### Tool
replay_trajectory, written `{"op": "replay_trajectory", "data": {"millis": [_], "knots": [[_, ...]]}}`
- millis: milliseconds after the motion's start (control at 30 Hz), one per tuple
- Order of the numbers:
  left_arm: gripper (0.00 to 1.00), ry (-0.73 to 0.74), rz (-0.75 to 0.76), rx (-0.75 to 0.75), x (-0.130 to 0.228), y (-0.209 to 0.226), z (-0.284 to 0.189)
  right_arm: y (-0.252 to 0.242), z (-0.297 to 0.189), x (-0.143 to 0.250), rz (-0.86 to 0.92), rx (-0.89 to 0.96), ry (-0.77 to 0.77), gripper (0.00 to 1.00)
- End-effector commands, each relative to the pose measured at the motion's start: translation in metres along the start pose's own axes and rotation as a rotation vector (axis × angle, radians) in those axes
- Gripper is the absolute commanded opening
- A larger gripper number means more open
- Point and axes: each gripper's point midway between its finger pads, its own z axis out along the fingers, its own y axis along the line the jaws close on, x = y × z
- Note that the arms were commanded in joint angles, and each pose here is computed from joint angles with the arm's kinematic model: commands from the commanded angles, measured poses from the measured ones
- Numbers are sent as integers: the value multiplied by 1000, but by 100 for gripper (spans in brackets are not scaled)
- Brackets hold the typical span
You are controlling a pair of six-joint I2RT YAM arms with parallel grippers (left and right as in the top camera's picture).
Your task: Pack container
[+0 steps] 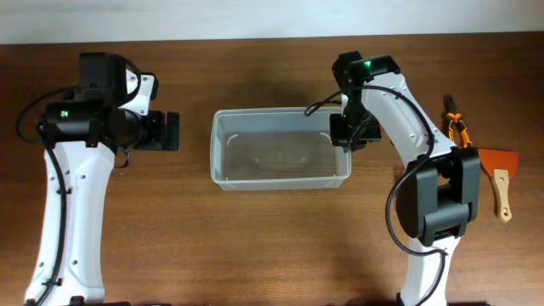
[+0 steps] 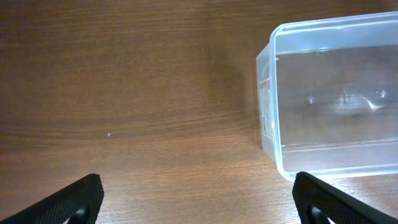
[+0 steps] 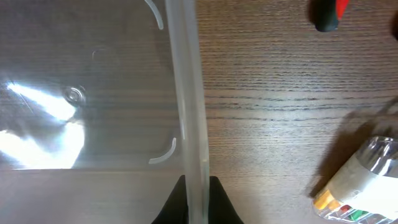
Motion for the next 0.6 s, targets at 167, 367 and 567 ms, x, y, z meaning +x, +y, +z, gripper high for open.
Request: {"op": "replay_trajectory", "data": {"millis": [167, 367, 567], "knots": [[99, -15, -1, -6, -5, 2, -4, -5, 0, 3, 33, 9, 11, 4], [99, -14, -1, -6, -5, 2, -4, -5, 0, 2, 32, 8, 9, 4], [99, -14, -1, -6, -5, 2, -4, -5, 0, 2, 32, 8, 9, 9]]}}
